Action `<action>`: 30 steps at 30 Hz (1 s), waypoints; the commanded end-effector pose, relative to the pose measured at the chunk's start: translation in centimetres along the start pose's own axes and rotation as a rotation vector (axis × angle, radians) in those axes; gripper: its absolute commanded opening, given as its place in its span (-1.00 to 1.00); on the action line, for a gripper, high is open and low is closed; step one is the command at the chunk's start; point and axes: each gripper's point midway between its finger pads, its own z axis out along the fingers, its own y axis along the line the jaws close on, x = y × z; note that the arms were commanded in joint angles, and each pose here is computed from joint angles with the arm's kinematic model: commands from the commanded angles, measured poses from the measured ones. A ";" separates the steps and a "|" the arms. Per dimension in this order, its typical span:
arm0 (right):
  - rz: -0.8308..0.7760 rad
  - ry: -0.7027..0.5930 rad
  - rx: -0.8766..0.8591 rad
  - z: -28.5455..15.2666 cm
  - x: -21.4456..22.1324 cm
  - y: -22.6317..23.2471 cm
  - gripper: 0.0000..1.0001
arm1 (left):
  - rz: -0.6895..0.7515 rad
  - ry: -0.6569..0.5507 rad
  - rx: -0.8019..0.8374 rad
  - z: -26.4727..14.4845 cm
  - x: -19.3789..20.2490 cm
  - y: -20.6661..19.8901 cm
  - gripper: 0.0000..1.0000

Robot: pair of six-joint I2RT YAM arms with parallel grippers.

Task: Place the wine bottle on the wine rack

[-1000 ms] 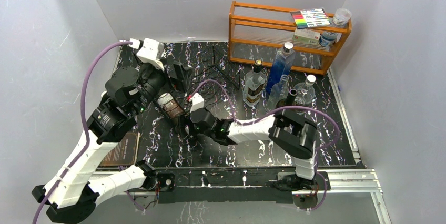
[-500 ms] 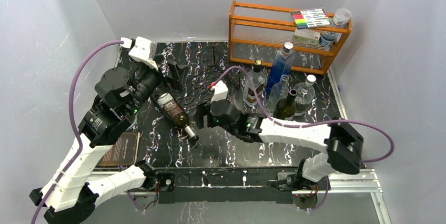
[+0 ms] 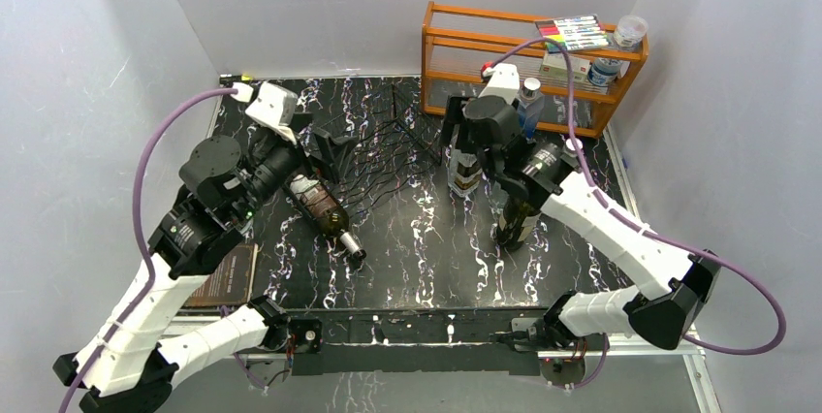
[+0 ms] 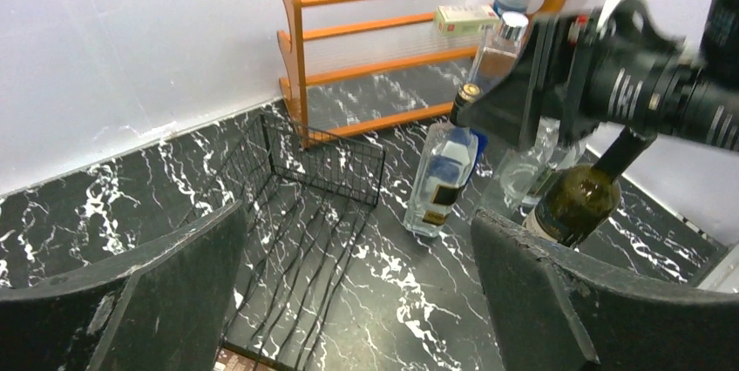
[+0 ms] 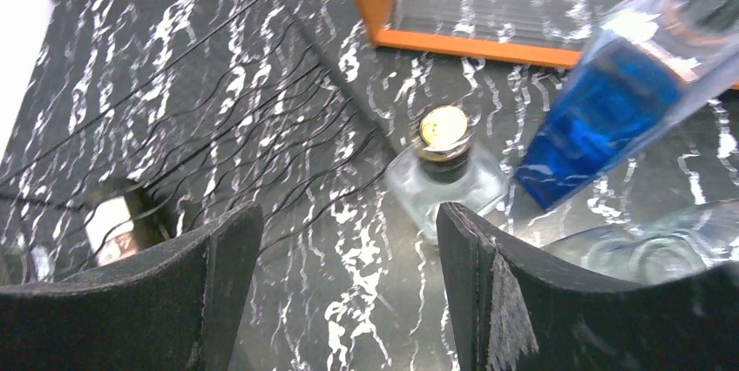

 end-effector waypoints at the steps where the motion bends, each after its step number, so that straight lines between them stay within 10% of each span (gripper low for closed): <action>1: -0.002 -0.020 0.141 0.6 -2.4 -3.2 0.65 | -0.019 0.013 0.034 0.7 1.1 -0.7 0.96; 15: -0.115 0.126 0.201 5.7 -0.2 -5.1 0.55 | -0.162 0.213 0.057 2.7 11.0 -1.8 0.96; 23: -0.195 0.112 0.202 6.1 -0.5 -5.4 0.01 | -0.153 0.249 0.086 4.1 13.6 -2.4 0.96; 30: -0.245 0.127 0.145 5.9 -0.4 -4.8 -0.85 | -0.141 0.266 0.099 5.3 15.8 -2.5 0.96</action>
